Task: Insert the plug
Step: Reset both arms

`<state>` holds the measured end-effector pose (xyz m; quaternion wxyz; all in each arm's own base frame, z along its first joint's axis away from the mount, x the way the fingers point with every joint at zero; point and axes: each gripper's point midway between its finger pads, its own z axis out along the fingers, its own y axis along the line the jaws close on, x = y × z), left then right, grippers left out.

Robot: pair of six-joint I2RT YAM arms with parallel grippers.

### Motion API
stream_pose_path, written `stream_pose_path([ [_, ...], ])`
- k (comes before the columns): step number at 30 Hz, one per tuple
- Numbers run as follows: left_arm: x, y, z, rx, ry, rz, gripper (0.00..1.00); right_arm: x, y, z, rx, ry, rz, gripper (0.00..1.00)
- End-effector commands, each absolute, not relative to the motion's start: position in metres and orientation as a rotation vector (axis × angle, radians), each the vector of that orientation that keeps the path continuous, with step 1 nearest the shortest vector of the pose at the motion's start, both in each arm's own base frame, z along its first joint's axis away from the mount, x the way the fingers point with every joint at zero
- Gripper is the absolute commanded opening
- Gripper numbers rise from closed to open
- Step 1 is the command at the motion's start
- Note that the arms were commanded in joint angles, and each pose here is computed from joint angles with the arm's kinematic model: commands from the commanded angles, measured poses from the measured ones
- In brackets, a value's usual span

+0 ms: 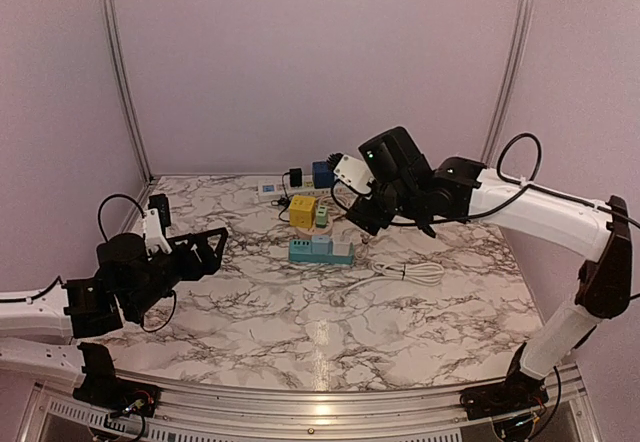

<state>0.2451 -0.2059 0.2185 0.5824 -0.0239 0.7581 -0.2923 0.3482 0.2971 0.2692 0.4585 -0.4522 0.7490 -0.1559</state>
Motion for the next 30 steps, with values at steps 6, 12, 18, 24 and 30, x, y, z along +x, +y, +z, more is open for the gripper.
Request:
stream_pose_path([
  [6, 0.265, -0.196, 0.23, 0.023, 1.913, -0.603, 0.99, 0.297, 0.231, 0.309, -0.574, 1.8, 0.01, 0.99],
  [12, 0.26, -0.191, 0.244, 0.128, 1.942, -0.593, 0.99, 0.247, 0.187, 0.321, -0.445, 1.675, 0.24, 0.99],
  [18, 0.254, -0.172, 0.256, 0.2, 1.944, -0.524, 0.99, 0.203, 0.135, 0.342, -0.369, 1.541, 0.328, 0.99],
  [24, 0.248, -0.15, 0.263, 0.195, 1.907, -0.513, 0.99, 0.19, 0.092, 0.357, -0.218, 1.525, 0.31, 0.99],
  [30, 0.247, -0.128, 0.249, 0.195, 1.972, -0.49, 0.99, 0.187, 0.073, 0.36, -0.164, 1.53, 0.261, 0.99],
])
